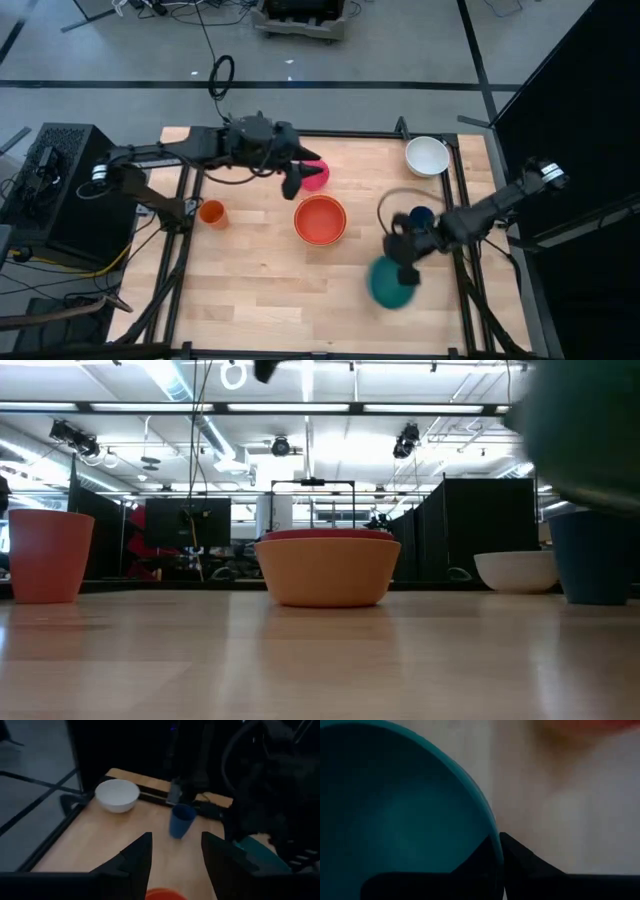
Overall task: Nest bowls inside each other
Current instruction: Stack the green bowl on top of the orange bowl
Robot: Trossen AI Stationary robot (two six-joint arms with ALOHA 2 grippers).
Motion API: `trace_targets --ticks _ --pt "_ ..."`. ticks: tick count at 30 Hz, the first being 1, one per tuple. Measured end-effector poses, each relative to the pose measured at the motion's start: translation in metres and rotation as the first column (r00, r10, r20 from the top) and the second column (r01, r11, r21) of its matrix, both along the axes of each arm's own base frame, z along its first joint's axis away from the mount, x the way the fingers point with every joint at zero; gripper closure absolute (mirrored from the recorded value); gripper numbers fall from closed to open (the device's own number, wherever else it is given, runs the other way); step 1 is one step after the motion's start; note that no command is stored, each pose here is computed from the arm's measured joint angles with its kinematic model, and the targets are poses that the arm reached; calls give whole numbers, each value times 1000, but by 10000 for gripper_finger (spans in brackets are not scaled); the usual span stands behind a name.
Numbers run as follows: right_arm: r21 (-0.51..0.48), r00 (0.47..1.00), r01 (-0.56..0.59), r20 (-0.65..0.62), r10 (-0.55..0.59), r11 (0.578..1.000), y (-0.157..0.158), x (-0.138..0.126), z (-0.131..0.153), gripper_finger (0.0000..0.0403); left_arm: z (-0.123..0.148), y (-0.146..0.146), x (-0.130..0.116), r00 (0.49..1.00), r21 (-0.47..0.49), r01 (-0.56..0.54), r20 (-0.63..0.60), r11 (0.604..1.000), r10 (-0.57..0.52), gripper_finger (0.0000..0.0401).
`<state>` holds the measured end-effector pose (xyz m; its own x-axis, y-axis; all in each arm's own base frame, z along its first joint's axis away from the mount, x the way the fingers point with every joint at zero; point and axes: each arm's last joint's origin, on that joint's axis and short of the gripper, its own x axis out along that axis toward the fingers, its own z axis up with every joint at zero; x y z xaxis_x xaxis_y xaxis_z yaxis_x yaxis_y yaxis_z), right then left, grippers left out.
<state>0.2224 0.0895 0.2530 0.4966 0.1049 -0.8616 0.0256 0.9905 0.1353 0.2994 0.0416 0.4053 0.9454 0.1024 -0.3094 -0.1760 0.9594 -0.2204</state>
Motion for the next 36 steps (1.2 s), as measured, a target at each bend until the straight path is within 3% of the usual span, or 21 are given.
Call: trace_targets --ticks 8,13,17,22,36 --pt "-85 949 233 240 -207 969 -72 35 57 403 8 -1 -33 994 46 -57 -87 997 60 243" --pt "-23 911 313 289 -293 950 -107 54 68 403 13 -3 -44 992 59 -88 -88 994 93 243" --pt "23 910 328 262 -322 944 -121 76 62 403 25 -3 -57 989 87 -143 -23 986 145 246" --pt "75 930 300 200 -309 951 -125 105 49 403 22 -4 -72 983 100 -170 -47 980 175 270" --pt "37 947 317 39 -318 948 -133 142 -4 403 1 -5 -79 978 38 -193 -73 980 195 305"
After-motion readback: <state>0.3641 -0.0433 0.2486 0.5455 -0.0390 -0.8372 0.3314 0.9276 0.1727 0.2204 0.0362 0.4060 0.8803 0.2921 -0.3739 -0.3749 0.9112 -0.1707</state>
